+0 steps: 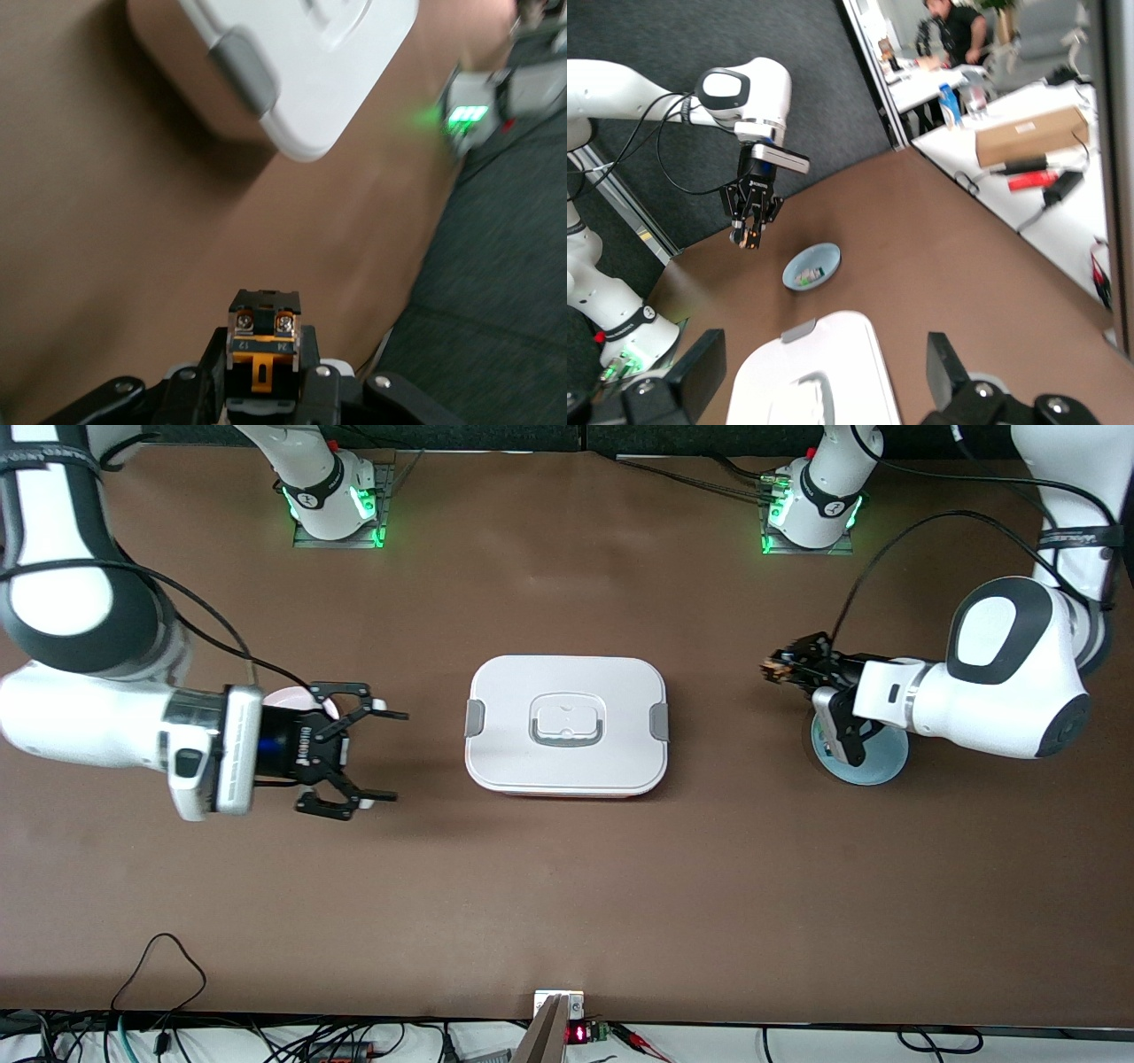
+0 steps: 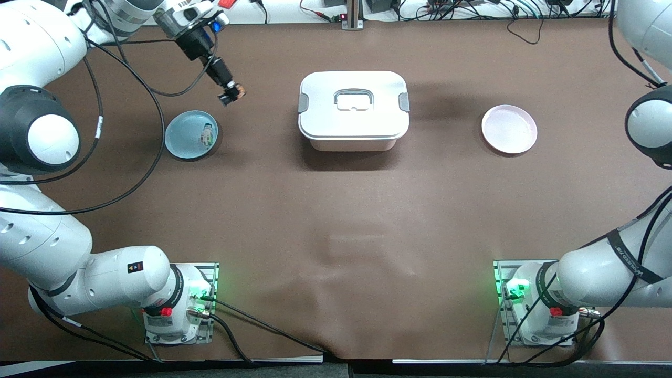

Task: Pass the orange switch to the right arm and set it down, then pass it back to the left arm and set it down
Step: 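Pull the switch away with the left gripper while the right gripper withdraws, then lower the left gripper's switch onto the blue plate while the right gripper retracts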

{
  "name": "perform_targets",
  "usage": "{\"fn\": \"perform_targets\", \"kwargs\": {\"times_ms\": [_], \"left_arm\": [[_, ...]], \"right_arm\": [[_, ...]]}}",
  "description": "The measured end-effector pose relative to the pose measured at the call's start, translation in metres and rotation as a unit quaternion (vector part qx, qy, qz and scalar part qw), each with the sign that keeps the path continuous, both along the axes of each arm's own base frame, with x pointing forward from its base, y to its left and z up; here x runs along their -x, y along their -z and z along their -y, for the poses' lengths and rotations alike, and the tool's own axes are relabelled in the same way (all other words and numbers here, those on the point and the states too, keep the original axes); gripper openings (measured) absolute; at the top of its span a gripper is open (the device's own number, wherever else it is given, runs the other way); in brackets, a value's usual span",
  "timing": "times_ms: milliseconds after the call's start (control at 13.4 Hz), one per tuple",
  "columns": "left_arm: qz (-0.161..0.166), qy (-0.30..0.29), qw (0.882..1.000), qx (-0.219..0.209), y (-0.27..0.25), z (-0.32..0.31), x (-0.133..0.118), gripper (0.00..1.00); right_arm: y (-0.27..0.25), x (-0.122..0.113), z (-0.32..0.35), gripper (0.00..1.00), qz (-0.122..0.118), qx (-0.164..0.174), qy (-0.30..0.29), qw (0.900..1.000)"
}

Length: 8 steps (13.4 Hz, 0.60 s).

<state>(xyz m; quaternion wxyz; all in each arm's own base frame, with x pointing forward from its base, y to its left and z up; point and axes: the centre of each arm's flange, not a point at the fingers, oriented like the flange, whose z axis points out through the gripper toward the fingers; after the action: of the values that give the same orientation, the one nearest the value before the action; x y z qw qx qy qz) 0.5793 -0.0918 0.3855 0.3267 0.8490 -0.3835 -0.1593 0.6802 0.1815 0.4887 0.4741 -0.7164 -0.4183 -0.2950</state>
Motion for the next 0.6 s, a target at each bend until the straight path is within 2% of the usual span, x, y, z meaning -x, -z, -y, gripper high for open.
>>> {"fn": "perform_targets", "kwargs": {"times_ms": [224,373,522,596], "left_arm": [[0.049,0.114,0.991,-0.043,0.009,-0.045,-0.001,0.34],[0.09,0.202,0.974,-0.049,0.013,-0.061,-0.006,0.34],[0.126,0.261,0.956,-0.053,0.024,-0.069,-0.011,0.34],[0.143,0.281,0.947,-0.055,0.035,-0.075,-0.011,0.34]], "right_arm": [[-0.045,0.013,0.004,1.0,-0.093,0.029,0.054,0.994],[-0.06,0.022,0.01,1.0,-0.141,0.078,0.08,0.984],[-0.054,0.025,0.028,1.0,-0.189,0.128,0.103,0.968],[-0.047,0.025,0.041,1.0,-0.221,0.152,0.122,0.956]]}}
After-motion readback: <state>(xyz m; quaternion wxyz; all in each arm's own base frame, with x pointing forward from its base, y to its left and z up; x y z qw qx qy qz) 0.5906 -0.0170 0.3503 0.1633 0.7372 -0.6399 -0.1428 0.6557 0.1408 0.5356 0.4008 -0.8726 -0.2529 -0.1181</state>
